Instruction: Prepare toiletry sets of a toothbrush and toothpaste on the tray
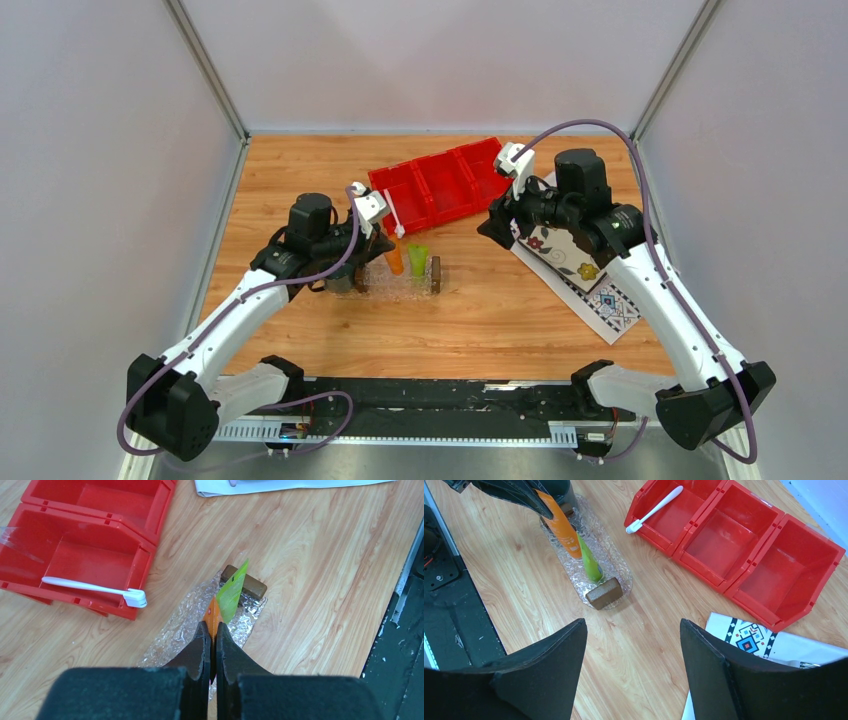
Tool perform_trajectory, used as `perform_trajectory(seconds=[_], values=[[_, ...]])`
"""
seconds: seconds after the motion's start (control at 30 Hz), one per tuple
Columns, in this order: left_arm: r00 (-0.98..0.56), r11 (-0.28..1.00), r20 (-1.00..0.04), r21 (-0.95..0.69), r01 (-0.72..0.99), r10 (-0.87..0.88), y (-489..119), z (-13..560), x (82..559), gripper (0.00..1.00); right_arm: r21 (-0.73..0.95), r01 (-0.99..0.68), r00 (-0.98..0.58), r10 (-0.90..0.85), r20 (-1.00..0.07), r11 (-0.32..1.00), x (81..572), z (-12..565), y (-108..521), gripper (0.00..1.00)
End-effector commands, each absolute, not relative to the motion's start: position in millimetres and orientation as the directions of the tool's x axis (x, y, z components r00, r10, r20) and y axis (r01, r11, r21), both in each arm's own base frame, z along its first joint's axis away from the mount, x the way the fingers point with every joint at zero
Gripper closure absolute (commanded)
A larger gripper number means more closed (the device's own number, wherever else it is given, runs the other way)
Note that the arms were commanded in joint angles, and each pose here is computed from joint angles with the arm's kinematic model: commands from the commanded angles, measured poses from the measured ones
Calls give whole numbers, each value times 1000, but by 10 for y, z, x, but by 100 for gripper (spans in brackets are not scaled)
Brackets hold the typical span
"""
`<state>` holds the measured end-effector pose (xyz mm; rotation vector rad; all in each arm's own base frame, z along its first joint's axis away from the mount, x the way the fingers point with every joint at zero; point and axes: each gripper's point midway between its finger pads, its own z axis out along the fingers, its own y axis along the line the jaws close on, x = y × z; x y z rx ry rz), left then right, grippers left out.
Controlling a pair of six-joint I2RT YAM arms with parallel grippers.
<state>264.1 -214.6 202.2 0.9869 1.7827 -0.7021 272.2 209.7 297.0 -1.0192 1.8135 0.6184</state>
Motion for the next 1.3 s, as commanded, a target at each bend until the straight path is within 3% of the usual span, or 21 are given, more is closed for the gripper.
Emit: perform_trajectory(seconds=[0.0,1.27], values=[[-146,481,-944,14,877,294,-2198,2244,2685,100,-22,-851,-196,-356,-913,524,2765,3044,2133,27],[-198,461,-924,-27,887,327,-2245,1933,2729,100,-21,-853,-196,-357,-913,522,2756,3028,2133,27]])
